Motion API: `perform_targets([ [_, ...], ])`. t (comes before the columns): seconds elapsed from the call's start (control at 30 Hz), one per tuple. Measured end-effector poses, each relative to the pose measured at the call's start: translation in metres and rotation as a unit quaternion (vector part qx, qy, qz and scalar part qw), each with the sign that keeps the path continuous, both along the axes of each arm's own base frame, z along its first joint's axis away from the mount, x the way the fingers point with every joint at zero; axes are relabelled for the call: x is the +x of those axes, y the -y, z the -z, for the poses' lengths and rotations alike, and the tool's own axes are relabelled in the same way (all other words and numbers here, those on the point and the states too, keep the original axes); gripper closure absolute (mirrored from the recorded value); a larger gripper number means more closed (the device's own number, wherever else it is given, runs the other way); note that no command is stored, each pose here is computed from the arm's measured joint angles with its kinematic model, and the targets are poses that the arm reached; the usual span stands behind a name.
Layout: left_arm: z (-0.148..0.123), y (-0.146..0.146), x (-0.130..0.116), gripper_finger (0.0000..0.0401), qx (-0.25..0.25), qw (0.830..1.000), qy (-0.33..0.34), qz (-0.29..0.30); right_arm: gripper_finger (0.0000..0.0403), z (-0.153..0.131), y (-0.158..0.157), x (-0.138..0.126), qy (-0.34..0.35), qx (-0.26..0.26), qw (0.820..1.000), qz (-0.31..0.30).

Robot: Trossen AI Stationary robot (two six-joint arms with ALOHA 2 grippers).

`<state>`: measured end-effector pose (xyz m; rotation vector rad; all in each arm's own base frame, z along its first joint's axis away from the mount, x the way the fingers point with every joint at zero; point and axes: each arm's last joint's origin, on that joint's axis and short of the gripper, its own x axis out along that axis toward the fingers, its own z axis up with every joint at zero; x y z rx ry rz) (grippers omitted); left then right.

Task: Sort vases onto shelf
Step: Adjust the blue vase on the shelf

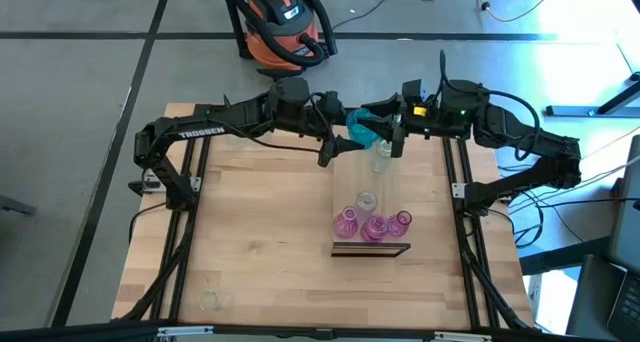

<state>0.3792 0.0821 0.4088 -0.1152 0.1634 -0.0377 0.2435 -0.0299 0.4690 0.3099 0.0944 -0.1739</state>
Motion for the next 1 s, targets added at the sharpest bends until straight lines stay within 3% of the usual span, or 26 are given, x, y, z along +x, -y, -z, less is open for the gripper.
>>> perform_targets([
  [0.27,0.000,-0.004,-0.001,0.0133,0.001,1.000,0.001,-0.008,0.0224,-0.003,0.001,-0.004,0.008,-0.013,1.000,0.017],
  [0.43,0.005,-0.013,-0.003,0.0133,-0.005,1.000,-0.009,-0.009,0.0224,-0.015,0.000,-0.024,0.037,-0.021,0.998,0.042],
  [0.6,0.034,-0.020,-0.005,0.0133,-0.017,0.999,-0.046,-0.016,0.0223,-0.027,-0.003,-0.054,0.061,-0.023,0.996,0.062],
  [0.8,0.070,-0.026,-0.015,0.0133,-0.035,0.998,-0.030,-0.034,0.0223,-0.036,-0.006,-0.091,0.080,-0.024,0.993,0.082],
  [1.0,0.109,-0.033,-0.029,0.0133,-0.026,0.995,-0.052,-0.081,0.0223,-0.040,-0.007,-0.110,0.092,-0.020,0.991,0.100],
])
